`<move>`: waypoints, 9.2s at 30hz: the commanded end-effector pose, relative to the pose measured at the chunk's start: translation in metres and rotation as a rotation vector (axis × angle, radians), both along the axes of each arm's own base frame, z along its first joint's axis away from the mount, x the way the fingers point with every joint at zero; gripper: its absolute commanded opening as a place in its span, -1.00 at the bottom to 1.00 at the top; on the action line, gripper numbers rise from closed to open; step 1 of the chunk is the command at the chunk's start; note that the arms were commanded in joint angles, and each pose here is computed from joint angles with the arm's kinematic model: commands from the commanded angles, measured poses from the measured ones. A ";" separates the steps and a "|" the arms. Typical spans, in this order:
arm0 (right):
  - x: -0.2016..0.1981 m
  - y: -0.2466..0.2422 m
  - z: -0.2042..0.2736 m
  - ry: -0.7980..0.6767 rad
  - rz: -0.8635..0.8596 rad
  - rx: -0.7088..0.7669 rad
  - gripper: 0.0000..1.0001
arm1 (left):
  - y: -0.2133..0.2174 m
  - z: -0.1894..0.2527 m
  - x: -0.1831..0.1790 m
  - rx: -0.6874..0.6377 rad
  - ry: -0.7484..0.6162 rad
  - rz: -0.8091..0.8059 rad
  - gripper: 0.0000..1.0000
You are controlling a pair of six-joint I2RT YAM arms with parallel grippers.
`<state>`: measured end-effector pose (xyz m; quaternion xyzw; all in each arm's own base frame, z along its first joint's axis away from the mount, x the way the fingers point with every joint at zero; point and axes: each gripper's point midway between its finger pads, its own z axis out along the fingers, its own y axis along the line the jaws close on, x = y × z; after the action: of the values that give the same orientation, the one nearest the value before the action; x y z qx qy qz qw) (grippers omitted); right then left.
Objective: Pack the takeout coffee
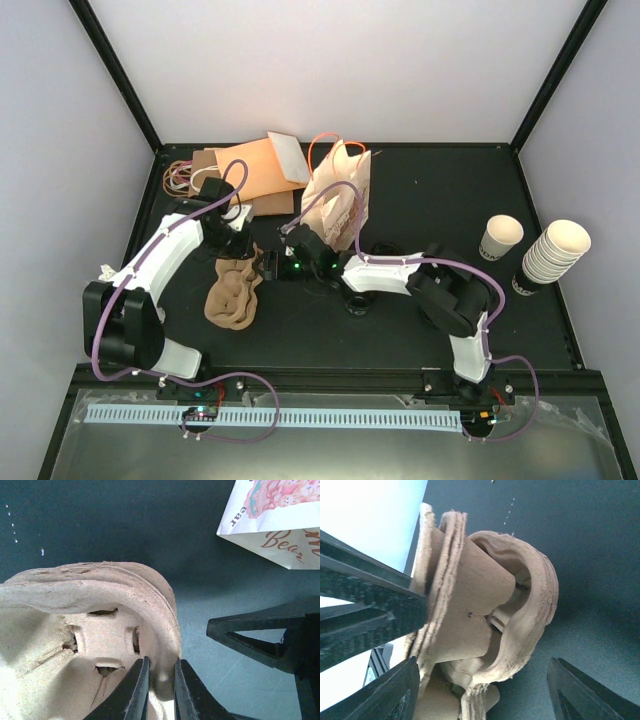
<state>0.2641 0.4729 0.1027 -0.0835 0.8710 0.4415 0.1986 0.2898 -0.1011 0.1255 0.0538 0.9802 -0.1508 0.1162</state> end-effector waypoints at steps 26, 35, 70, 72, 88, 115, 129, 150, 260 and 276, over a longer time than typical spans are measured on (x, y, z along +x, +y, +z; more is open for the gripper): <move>0.009 -0.007 0.002 -0.017 -0.075 0.007 0.44 | -0.002 0.009 0.008 -0.014 -0.038 -0.005 -0.95; 0.008 0.000 0.020 -0.061 -0.037 0.046 0.26 | -0.003 0.008 0.008 -0.017 -0.038 -0.007 -0.95; 0.002 0.026 0.023 -0.018 0.046 0.123 -0.25 | -0.006 0.009 0.008 -0.033 -0.034 -0.013 -0.95; 0.002 0.026 0.021 -0.015 0.047 0.122 -0.25 | -0.006 0.008 0.008 -0.036 -0.035 -0.013 -0.95; 0.004 0.021 0.007 0.066 0.003 0.170 -0.32 | -0.007 0.009 0.010 -0.050 -0.041 -0.006 -0.95; 0.007 0.008 -0.002 0.233 -0.065 0.344 -0.50 | -0.005 0.010 0.010 -0.073 -0.047 0.003 -0.95; 0.008 0.014 0.003 0.232 -0.048 0.380 -0.52 | -0.005 0.009 0.009 -0.074 -0.044 0.002 -0.95; 0.010 0.013 0.001 0.208 -0.048 0.320 -0.27 | -0.003 0.018 0.008 -0.071 -0.063 0.009 -0.90; 0.000 0.006 0.000 0.050 0.030 0.183 -0.29 | 0.004 0.042 0.003 -0.031 -0.101 0.007 -0.94; -0.007 0.012 0.034 -0.055 0.089 0.201 -0.14 | 0.010 0.064 -0.003 -0.005 -0.128 0.015 -0.94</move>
<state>0.2559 0.4825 0.1132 -0.0937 0.8227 0.5303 0.1820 0.2885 -0.0942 0.1555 0.0467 0.9762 -0.1550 0.1445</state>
